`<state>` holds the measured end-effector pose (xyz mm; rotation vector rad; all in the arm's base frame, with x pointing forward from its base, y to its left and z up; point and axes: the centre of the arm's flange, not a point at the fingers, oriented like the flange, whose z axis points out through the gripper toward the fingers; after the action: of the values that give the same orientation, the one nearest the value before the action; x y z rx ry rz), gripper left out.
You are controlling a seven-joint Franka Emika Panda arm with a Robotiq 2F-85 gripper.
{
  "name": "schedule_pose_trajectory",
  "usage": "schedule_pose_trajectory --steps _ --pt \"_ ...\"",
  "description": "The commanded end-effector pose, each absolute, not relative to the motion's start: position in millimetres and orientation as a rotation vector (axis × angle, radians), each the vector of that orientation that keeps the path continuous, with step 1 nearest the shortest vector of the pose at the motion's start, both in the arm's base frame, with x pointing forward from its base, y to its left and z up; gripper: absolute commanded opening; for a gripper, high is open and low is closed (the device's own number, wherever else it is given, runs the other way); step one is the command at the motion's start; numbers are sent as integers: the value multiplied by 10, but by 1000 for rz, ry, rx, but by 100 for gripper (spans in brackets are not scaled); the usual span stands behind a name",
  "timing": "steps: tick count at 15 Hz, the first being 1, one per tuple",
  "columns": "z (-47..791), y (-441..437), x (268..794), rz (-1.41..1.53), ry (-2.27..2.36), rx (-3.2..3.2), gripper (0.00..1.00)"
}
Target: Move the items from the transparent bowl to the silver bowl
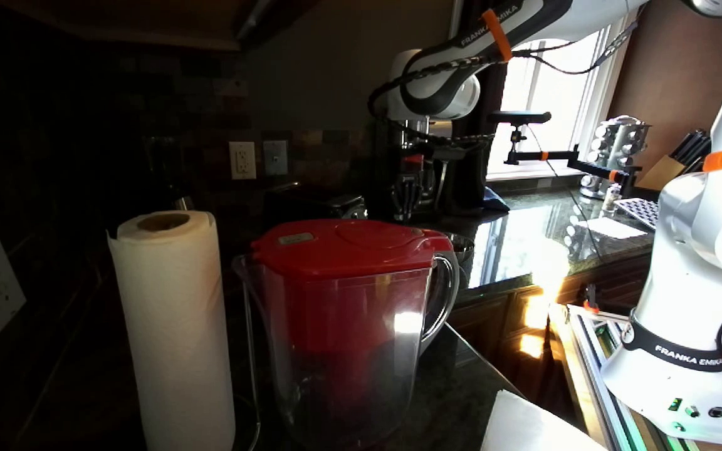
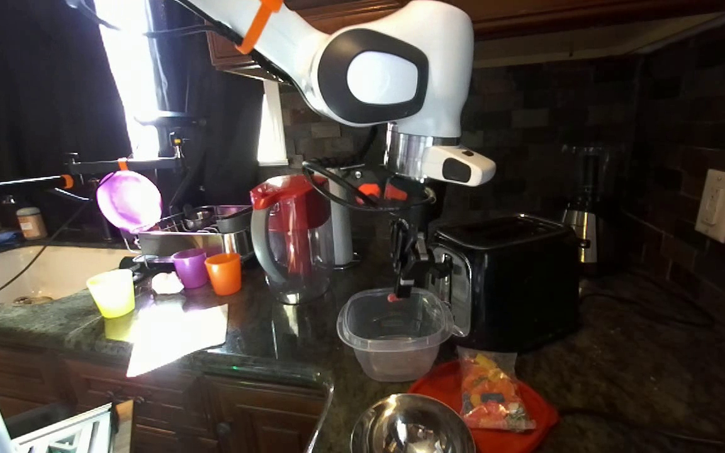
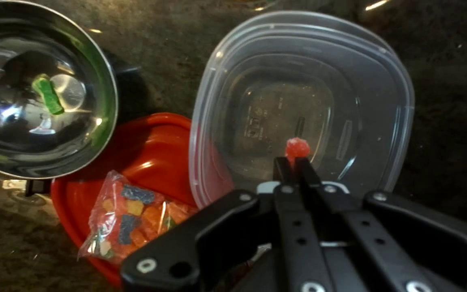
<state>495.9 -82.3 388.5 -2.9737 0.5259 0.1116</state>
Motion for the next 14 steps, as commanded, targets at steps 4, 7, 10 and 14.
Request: schedule_pose_trajectory --steps 4,7,10,14 --pt "4166 -1207 4445 225 357 -3008 2" --pt "4178 -1357 4349 303 285 -3056 2" --pt "4082 -1488 4326 362 243 -3139 2" --pt "3882 -1549 4327 449 206 -3248 2"
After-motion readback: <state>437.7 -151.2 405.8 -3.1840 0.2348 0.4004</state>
